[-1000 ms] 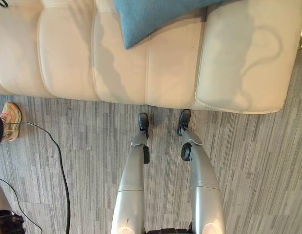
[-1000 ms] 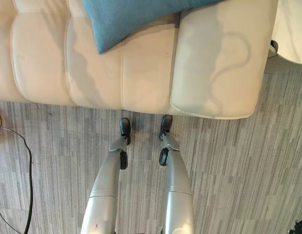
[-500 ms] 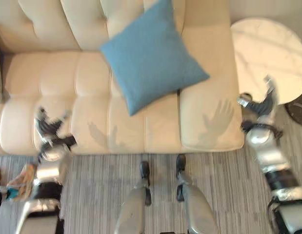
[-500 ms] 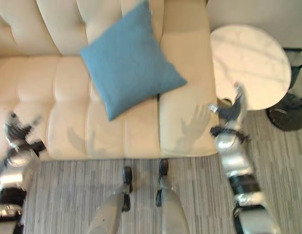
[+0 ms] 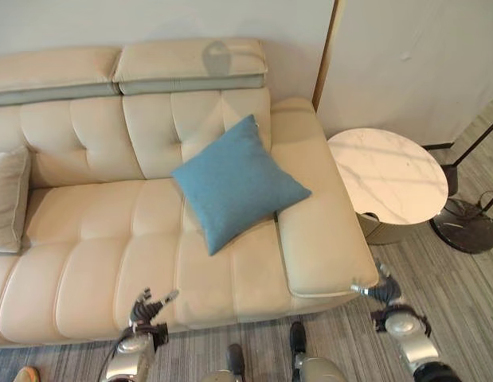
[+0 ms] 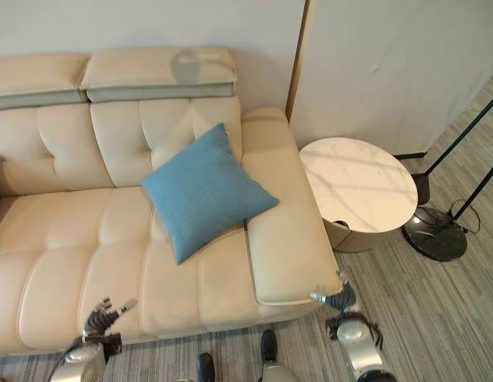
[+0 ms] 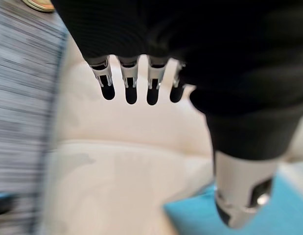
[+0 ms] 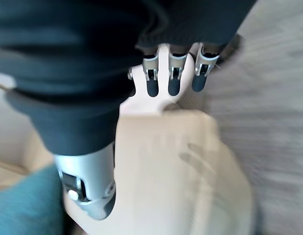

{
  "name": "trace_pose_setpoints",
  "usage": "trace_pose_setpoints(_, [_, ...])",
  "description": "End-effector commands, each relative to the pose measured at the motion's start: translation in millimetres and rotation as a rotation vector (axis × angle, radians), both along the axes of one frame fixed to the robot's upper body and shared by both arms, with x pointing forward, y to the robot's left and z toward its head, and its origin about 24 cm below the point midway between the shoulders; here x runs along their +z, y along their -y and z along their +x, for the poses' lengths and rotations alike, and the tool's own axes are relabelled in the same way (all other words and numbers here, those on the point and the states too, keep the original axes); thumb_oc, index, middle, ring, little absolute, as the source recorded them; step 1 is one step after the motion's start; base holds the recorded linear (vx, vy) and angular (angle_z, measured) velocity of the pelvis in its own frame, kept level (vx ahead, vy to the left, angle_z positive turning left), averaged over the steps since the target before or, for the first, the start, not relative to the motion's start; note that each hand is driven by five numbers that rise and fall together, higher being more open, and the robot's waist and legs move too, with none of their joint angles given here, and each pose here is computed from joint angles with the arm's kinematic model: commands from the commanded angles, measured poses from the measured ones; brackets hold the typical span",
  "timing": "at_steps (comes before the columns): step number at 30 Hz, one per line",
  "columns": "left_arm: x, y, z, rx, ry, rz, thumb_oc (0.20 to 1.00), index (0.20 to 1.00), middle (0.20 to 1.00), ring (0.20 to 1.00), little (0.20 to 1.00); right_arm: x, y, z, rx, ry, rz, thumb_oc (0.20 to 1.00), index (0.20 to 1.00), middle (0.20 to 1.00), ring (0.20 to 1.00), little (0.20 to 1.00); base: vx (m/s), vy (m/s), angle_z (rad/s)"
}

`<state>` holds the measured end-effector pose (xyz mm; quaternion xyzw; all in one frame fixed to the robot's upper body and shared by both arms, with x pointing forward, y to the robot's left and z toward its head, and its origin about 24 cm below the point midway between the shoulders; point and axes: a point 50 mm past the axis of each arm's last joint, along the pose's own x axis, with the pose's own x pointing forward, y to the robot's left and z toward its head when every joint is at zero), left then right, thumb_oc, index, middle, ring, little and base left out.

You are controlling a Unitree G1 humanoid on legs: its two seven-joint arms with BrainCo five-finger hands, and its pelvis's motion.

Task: Pick up all the scattered cushions and arrange them neatly on the sofa.

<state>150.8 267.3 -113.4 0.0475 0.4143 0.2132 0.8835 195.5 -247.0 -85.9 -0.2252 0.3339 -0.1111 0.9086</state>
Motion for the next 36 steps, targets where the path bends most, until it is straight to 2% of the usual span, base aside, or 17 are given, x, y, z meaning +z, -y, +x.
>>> trace_pose_setpoints(1, [-11.7,7.8,-7.0,-0.054,-0.083,0.015,1.000,1.000,1.000,1.000,1.000,-4.1,-6.2,2.5,-0.012,0.003,0.061,1.000,1.000,1.000,1.000,1.000,-0.06,0.080,-0.09])
trace_pose_setpoints(4, [-30.5,14.8,-34.4,-0.069,-0.236,0.003,1.000,1.000,1.000,1.000,1.000,-29.7,-17.5,-19.0,-0.027,-0.140,0.104,1.000,1.000,1.000,1.000,1.000,-0.13,0.074,-0.17])
trace_pose_setpoints(11, [-28.9,3.7,-36.4,-0.154,-0.291,0.089,1.000,1.000,1.000,1.000,1.000,-44.1,-14.5,-37.6,-0.043,-0.242,0.114,1.000,1.000,1.000,1.000,1.000,-0.12,-0.010,-0.30])
trace_pose_setpoints(13, [-30.9,-4.0,-46.8,-0.125,-0.336,0.096,1.000,1.000,1.000,1.000,1.000,-50.5,-12.1,-49.0,-0.056,-0.295,0.120,1.000,1.000,1.000,1.000,1.000,-0.08,-0.119,0.06])
trace_pose_setpoints(19, [-36.0,-12.5,-69.1,-0.049,-0.429,0.089,1.000,1.000,1.000,1.000,1.000,-53.5,-15.0,-48.5,-0.020,-0.340,0.102,1.000,1.000,1.000,1.000,1.000,-0.20,-0.252,0.03])
trace_pose_setpoints(28, [-39.9,9.4,-55.0,-0.181,-0.426,0.097,1.000,1.000,1.000,1.000,1.000,-52.2,1.1,-51.9,-0.038,-0.369,0.051,1.000,1.000,1.000,1.000,1.000,-0.30,-0.242,0.04])
trace_pose_setpoints(36, [-45.7,13.9,-72.0,-0.212,-0.500,0.081,1.000,1.000,1.000,1.000,1.000,-56.8,6.0,-63.0,-0.044,-0.436,0.028,1.000,1.000,1.000,1.000,1.000,-0.16,-0.033,-0.15])
